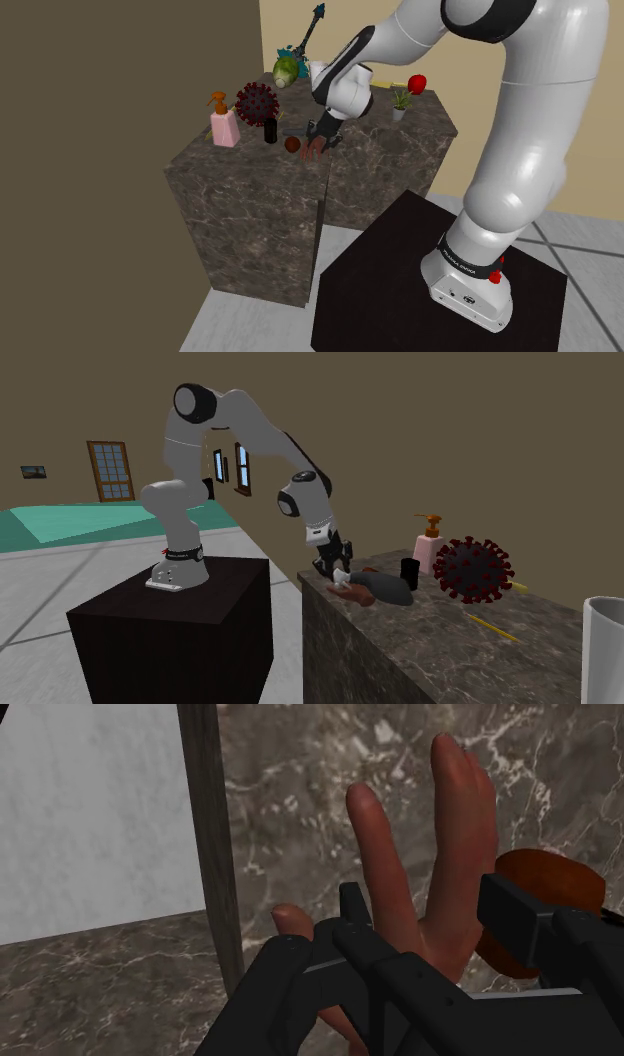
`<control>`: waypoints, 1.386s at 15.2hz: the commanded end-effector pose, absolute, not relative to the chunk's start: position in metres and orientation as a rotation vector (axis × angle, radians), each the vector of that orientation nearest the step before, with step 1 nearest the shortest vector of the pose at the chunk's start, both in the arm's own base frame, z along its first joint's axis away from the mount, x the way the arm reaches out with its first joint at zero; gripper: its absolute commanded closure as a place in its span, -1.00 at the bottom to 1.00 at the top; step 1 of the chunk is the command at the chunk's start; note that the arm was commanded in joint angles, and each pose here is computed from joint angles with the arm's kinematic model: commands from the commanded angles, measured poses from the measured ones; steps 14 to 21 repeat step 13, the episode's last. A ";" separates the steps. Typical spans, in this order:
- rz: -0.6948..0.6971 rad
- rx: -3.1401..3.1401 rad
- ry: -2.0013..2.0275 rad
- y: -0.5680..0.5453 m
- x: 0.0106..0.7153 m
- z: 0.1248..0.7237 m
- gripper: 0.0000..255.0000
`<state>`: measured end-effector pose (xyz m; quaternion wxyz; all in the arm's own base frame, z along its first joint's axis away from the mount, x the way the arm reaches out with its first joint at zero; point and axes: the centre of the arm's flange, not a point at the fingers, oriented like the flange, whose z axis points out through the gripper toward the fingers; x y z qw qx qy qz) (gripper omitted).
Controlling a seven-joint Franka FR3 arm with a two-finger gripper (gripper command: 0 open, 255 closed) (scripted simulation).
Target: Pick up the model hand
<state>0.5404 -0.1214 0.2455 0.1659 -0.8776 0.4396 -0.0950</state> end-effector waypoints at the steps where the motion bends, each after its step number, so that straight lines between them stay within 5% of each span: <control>1: -0.271 -2.499 1.252 -0.121 0.540 0.256 1.00; 21: -0.271 -2.499 1.252 -0.121 0.540 0.309 1.00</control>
